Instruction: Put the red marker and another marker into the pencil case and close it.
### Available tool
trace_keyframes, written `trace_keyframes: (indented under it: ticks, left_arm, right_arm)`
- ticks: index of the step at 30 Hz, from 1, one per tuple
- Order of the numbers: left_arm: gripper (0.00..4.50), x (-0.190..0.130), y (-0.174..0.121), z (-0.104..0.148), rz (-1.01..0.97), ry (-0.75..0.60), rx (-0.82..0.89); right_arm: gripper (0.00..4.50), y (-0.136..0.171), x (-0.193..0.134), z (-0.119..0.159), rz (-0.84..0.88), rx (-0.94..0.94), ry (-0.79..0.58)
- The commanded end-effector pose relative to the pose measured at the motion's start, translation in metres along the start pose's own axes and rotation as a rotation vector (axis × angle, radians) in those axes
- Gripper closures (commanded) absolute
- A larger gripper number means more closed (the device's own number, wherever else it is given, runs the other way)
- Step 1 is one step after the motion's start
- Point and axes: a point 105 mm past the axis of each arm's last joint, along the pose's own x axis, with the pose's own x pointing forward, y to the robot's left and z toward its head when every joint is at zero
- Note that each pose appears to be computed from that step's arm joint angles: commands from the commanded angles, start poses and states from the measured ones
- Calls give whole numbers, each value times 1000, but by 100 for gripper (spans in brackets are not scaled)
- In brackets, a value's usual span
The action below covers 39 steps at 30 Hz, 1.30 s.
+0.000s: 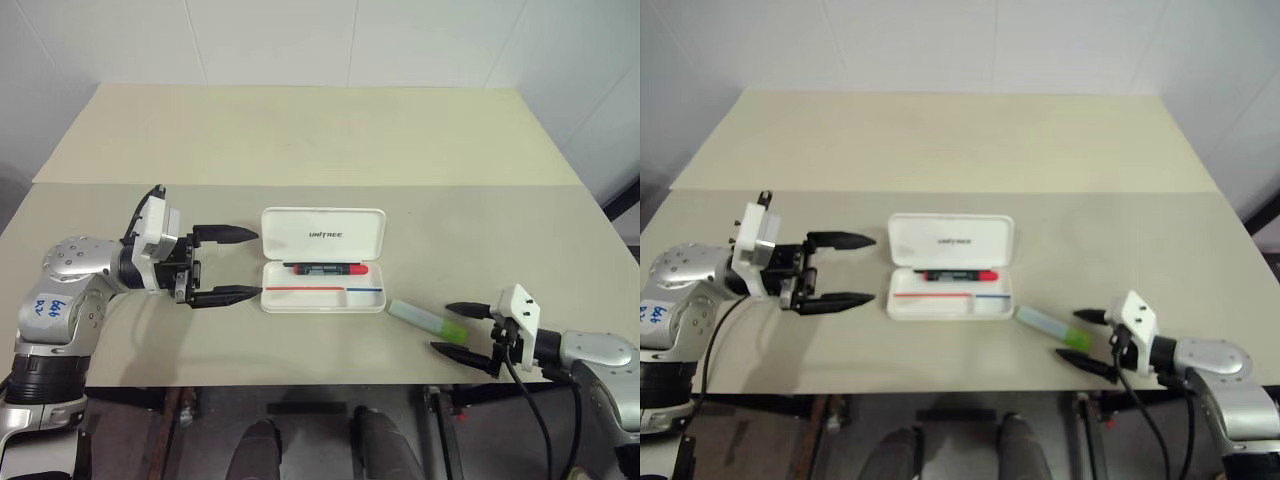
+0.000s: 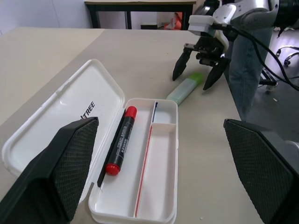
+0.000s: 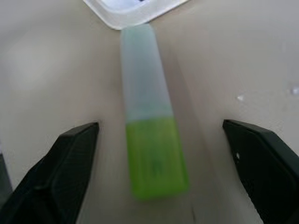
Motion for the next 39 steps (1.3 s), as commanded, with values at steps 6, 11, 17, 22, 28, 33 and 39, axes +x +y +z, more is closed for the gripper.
trace_keyframes:
  ticks: [6,11,17,22,28,33,39]
  left_arm:
    - [0,-2,2,13,-5,0,51]
    - [0,-3,2,12,1,0,50]
    - [0,-3,2,11,7,-1,51]
    - [0,-4,2,9,10,0,48]
    - [0,-4,3,8,15,-1,48]
    - [0,-7,2,8,22,4,54]
    - [0,-24,1,3,50,49,67]
  right_arm:
    - [243,-2,9,0,8,3,-27]
    - [339,-1,9,8,14,-20,-51]
    - [339,-12,-6,17,-18,-78,-20]
    - [339,-37,-34,40,-71,-192,10]
    - [339,-35,-22,86,-4,-313,-69]
    - [339,-1,20,112,150,-349,-171]
    - [339,40,77,127,353,-352,-247]
